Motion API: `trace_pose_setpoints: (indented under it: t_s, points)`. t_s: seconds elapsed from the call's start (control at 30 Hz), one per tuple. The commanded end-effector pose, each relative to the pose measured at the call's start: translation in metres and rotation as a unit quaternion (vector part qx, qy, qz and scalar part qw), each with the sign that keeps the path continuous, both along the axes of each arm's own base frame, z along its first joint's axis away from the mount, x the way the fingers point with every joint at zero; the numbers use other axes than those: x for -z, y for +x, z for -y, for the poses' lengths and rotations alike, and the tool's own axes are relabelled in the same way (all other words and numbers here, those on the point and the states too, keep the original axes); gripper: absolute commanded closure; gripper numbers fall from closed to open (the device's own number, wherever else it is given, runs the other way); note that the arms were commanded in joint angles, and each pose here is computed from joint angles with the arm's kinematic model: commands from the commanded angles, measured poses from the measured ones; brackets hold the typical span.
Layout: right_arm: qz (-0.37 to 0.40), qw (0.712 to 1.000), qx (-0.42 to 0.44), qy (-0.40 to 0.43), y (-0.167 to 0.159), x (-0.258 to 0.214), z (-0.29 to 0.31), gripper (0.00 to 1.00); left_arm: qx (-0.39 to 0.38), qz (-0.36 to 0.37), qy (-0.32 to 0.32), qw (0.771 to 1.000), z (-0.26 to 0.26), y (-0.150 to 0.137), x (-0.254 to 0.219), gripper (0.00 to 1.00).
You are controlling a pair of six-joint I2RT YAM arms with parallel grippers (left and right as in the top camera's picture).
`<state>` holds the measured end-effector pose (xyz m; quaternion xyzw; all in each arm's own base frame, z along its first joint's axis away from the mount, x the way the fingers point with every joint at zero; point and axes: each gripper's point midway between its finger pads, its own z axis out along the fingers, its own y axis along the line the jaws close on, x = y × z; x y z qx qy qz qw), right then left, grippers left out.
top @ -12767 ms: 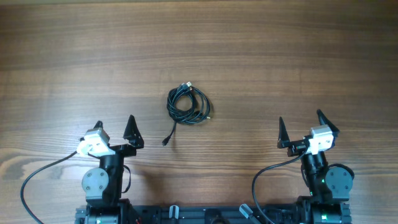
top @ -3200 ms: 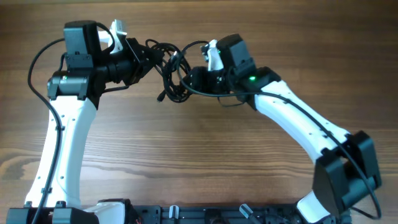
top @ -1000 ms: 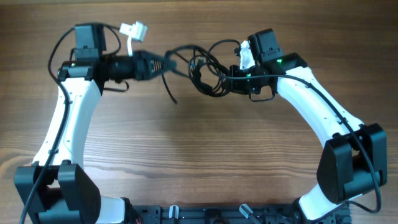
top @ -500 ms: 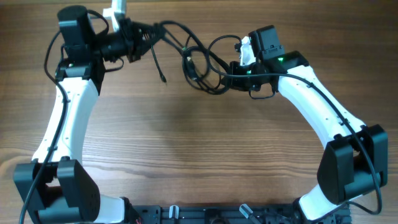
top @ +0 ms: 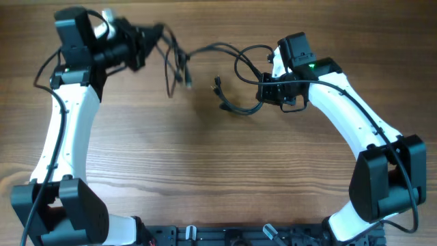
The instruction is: Untangle cables
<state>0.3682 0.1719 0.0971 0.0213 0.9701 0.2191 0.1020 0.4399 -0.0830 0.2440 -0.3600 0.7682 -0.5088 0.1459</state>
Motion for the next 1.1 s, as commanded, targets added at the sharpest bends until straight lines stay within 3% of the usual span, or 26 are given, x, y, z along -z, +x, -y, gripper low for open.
trace_pose_setpoints:
  t_s: [0.0,0.07,0.17,0.4,0.6,0.63,0.67,0.73,0.77,0.8,0.83,0.87,0.93,0.97,1.07]
  points:
    - [0.013,1.0,-0.023,0.005,-0.003,-0.007,0.001,0.96,0.009,-0.001,0.205,0.979,-0.036,-0.019,0.042,0.96]
    - [0.031,0.999,-0.025,0.008,-0.005,-0.023,0.002,0.96,0.03,-0.044,0.26,0.964,-0.044,-0.04,0.064,0.96]
    - [0.055,0.998,-0.025,0.014,-0.008,-0.044,0.003,0.96,0.081,-0.059,0.291,0.951,-0.037,-0.059,0.076,0.96]
    - [0.099,0.994,-0.032,0.02,-0.023,-0.086,0.009,0.96,0.207,-0.047,0.322,0.923,0.003,-0.091,0.086,0.96]
    - [0.119,0.992,-0.027,0.014,-0.028,-0.101,0.014,0.96,0.265,-0.032,0.327,0.907,0.039,-0.107,0.087,0.96]
    - [0.118,0.993,-0.026,0.011,-0.027,-0.1,0.015,0.96,0.271,-0.03,0.327,0.905,0.044,-0.108,0.087,0.92]
    - [0.117,0.993,-0.026,0.011,-0.027,-0.099,0.015,0.96,0.277,-0.027,0.327,0.903,0.048,-0.11,0.087,0.79]
    - [0.116,0.993,-0.025,0.011,-0.026,-0.098,0.015,0.95,0.281,-0.022,0.328,0.902,0.052,-0.11,0.087,0.43]
    - [0.117,0.993,-0.025,0.011,-0.025,-0.097,0.014,0.88,0.282,-0.016,0.328,0.901,0.055,-0.108,0.086,0.3]
    - [0.116,0.993,-0.025,0.01,-0.025,-0.096,0.014,0.8,0.281,-0.012,0.328,0.902,0.056,-0.107,0.085,0.25]
    - [0.114,0.993,-0.025,0.01,-0.024,-0.095,0.014,0.59,0.28,-0.009,0.328,0.902,0.056,-0.105,0.085,0.21]
    - [0.112,0.993,-0.025,0.009,-0.024,-0.093,0.014,0.45,0.279,-0.007,0.329,0.902,0.056,-0.104,0.084,0.19]
    - [0.107,0.994,-0.026,0.008,-0.024,-0.09,0.014,0.27,0.277,0.0,0.33,0.903,0.056,-0.101,0.083,0.18]
    - [0.107,0.994,-0.025,0.007,-0.024,-0.09,0.014,0.21,0.275,0.007,0.331,0.903,0.057,-0.098,0.082,0.19]
    - [0.108,0.994,-0.021,-0.001,-0.023,-0.089,0.017,0.19,0.271,0.035,0.335,0.902,0.059,-0.088,0.073,0.25]
